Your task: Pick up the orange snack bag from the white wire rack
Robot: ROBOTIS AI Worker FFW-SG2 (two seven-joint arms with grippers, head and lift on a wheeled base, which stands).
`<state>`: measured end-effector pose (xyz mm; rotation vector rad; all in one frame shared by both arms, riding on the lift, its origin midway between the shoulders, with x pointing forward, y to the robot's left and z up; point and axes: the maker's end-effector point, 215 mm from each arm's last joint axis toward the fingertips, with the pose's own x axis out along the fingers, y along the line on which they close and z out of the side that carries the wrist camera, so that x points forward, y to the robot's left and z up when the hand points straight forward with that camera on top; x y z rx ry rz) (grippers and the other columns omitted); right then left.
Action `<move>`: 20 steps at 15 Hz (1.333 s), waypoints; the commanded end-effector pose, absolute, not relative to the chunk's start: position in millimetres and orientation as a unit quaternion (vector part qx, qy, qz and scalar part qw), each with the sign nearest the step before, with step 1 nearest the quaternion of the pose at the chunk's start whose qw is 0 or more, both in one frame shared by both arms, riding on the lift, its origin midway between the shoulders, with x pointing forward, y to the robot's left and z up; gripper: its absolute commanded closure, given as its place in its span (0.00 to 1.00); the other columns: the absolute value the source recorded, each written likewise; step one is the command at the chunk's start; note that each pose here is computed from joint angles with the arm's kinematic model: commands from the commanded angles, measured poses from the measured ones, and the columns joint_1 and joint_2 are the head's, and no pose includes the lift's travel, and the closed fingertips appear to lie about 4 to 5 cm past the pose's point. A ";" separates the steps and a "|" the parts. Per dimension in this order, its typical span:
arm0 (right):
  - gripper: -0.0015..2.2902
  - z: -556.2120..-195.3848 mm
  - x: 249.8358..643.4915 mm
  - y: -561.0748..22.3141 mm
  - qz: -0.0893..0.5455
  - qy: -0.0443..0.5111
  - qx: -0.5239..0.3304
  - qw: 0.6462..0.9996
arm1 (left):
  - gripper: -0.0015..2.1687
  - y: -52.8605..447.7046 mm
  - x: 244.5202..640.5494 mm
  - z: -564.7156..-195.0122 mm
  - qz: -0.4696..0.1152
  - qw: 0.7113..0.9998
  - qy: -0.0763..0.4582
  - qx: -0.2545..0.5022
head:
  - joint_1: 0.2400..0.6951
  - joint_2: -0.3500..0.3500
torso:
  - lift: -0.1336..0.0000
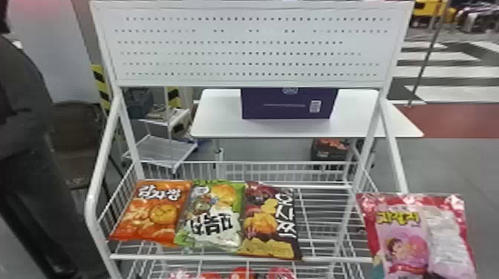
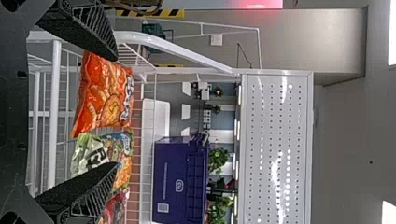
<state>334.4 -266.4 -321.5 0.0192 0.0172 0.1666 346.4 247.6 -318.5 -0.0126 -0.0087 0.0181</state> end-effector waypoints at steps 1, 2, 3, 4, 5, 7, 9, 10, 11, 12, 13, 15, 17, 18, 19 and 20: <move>0.98 -321.7 334.8 -266.6 0.083 0.008 0.010 0.996 | 0.04 247.3 346.3 -318.7 0.009 1.000 -0.004 -0.007 | 0.57 0.50 | 1.00; 0.98 -321.2 335.3 -266.6 0.083 0.008 0.010 0.996 | 0.04 247.1 346.0 -318.5 0.009 1.000 -0.004 -0.007 | 0.57 0.50 | 1.00; 0.98 -321.2 335.3 -266.6 0.083 0.008 0.010 0.996 | 0.04 247.8 345.6 -319.7 0.009 1.000 -0.002 -0.006 | 0.57 0.50 | 1.00; 0.98 -320.8 335.7 -265.9 0.084 0.007 0.010 0.996 | 0.04 249.0 345.6 -320.4 0.011 1.000 -0.002 -0.005 | 0.57 0.50 | 1.00; 0.98 -320.8 335.7 -265.9 0.084 0.007 0.010 0.996 | 0.04 249.7 345.5 -320.9 0.011 1.000 -0.002 -0.005 | 0.57 0.50 | 1.00; 0.98 -321.6 335.6 -266.1 0.083 0.008 0.010 0.996 | 0.04 248.6 345.8 -320.5 0.009 1.000 -0.003 -0.005 | 0.57 0.50 | 1.00; 0.98 -321.1 336.1 -266.1 0.083 0.007 0.010 0.996 | 0.04 246.9 347.5 -321.1 0.006 1.000 -0.002 -0.005 | 0.57 0.50 | 1.00; 0.98 -322.1 335.8 -265.6 0.083 0.008 0.011 0.996 | 0.04 242.7 353.8 -320.8 0.001 1.000 -0.004 -0.006 | 0.57 0.50 | 1.00; 0.98 -321.8 336.2 -264.9 0.083 0.007 0.011 0.996 | 0.04 239.0 363.3 -321.6 -0.003 1.000 -0.006 -0.001 | 0.57 0.50 | 1.00; 0.98 -322.1 336.1 -263.6 0.084 0.007 0.013 0.996 | 0.04 233.2 378.5 -322.2 -0.008 1.000 -0.006 0.002 | 0.57 0.50 | 1.00; 0.98 -322.9 335.6 -262.1 0.085 0.008 0.014 0.996 | 0.04 224.7 396.9 -337.9 -0.017 1.000 0.018 0.009 | 0.57 0.50 | 1.00; 0.98 -324.1 334.5 -262.0 0.084 0.010 0.013 0.996 | 0.04 213.7 433.9 -353.6 -0.027 0.999 0.037 0.016 | 0.57 0.50 | 1.00; 0.98 -324.8 333.2 -261.8 0.085 0.011 0.013 0.996 | 0.04 203.8 470.1 -369.5 -0.033 0.997 0.061 0.037 | 0.57 0.50 | 1.00; 0.98 -325.0 332.8 -263.1 0.084 0.012 0.011 0.996 | 0.05 205.0 486.9 -379.4 -0.029 0.996 0.072 0.044 | 0.57 0.50 | 1.00; 0.98 -325.4 332.4 -263.7 0.084 0.013 0.010 0.996 | 0.05 208.9 500.6 -390.8 -0.025 0.995 0.086 0.049 | 0.57 0.50 | 1.00; 0.98 -326.6 331.8 -264.5 0.084 0.014 0.009 0.996 | 0.05 208.1 513.4 -394.5 -0.026 0.994 0.089 0.056 | 0.57 0.50 | 1.00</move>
